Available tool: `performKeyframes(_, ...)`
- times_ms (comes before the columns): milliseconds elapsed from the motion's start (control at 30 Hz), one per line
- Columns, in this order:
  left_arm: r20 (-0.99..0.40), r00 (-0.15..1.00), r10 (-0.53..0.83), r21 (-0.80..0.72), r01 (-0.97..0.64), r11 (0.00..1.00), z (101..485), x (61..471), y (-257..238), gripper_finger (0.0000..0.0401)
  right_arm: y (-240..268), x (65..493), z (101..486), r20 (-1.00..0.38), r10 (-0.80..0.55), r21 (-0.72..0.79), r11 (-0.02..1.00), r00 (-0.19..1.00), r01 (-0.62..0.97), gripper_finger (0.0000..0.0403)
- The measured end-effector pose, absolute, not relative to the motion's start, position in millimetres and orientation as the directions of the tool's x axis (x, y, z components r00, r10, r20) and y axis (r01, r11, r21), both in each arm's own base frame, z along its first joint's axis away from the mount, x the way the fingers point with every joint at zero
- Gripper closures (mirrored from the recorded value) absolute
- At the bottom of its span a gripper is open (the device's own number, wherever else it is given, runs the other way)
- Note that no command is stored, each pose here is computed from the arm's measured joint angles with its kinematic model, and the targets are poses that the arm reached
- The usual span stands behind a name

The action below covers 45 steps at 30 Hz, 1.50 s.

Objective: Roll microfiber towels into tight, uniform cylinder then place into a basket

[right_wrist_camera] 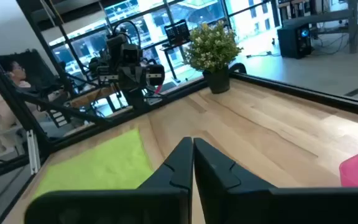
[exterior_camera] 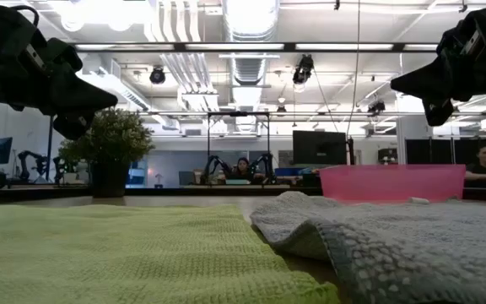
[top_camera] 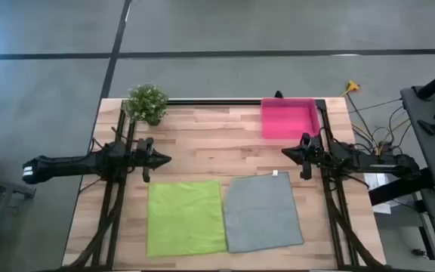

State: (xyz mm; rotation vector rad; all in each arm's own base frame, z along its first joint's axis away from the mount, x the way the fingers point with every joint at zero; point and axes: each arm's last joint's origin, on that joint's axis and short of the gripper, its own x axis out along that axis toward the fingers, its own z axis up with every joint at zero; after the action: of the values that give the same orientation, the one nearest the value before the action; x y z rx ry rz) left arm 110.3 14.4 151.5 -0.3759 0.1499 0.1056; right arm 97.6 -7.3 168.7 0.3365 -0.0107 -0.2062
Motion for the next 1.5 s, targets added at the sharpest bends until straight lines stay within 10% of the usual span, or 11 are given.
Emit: performKeyframes(1500,-0.165,0.983,0.075,-0.357,-0.130,0.925,151.5,110.3,14.4,0.0401,-7.5,99.5,166.3,-0.054,-0.205,0.323,0.922,0.977,0.211,0.0394)
